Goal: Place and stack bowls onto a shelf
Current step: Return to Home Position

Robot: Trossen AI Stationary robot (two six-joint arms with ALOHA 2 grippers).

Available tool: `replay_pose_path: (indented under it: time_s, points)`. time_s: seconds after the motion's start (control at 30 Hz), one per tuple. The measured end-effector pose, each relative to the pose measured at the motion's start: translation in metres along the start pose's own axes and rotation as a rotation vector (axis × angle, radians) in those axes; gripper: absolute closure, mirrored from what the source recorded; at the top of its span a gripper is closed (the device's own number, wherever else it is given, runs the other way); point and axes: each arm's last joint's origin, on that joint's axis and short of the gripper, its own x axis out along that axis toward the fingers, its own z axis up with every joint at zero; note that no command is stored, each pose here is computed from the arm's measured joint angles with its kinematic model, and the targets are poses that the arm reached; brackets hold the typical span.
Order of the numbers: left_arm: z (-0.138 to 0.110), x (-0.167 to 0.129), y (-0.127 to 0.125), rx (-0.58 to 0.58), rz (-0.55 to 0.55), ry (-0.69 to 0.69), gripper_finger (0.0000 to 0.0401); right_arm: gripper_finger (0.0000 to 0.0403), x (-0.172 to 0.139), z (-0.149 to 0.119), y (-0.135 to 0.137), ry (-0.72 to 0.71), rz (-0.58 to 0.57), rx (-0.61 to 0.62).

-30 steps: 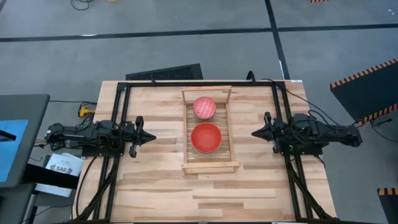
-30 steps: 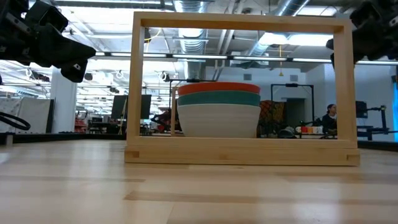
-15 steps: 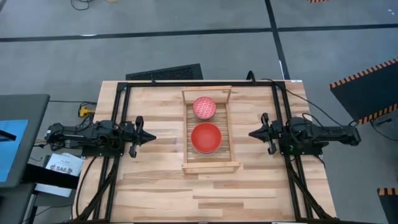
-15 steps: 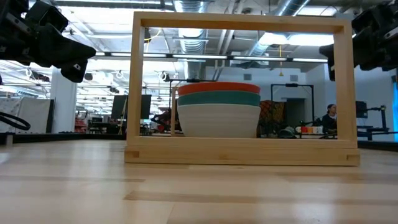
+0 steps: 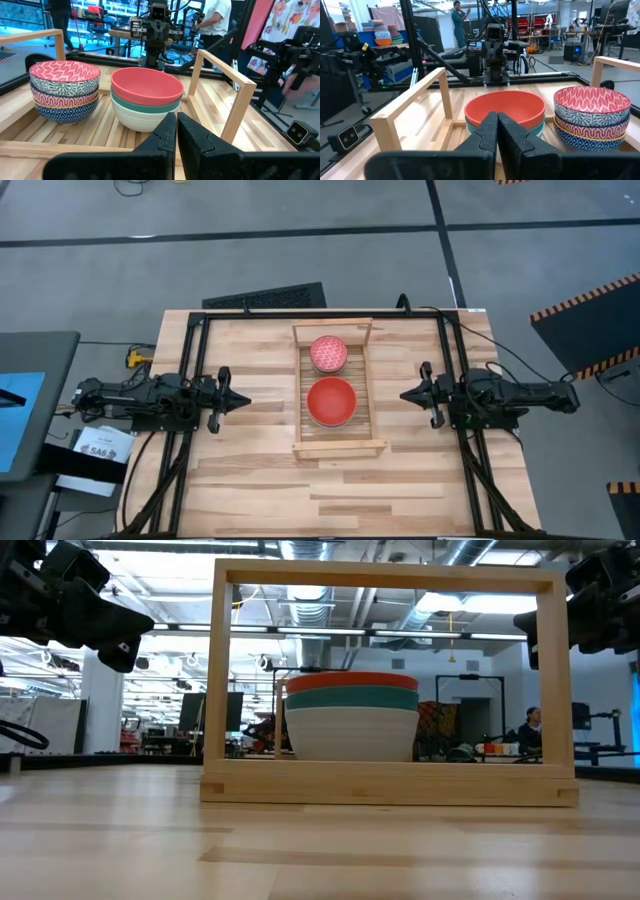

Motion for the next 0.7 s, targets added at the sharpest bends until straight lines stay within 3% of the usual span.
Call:
replay_pose_path:
  time_s: [0.7]
  points:
    - [0.0,0.0,0.0,0.0,0.001,0.0,0.0401,0.0356,0.0001,0.0002,0.0,-0.006,0.001,0.002]
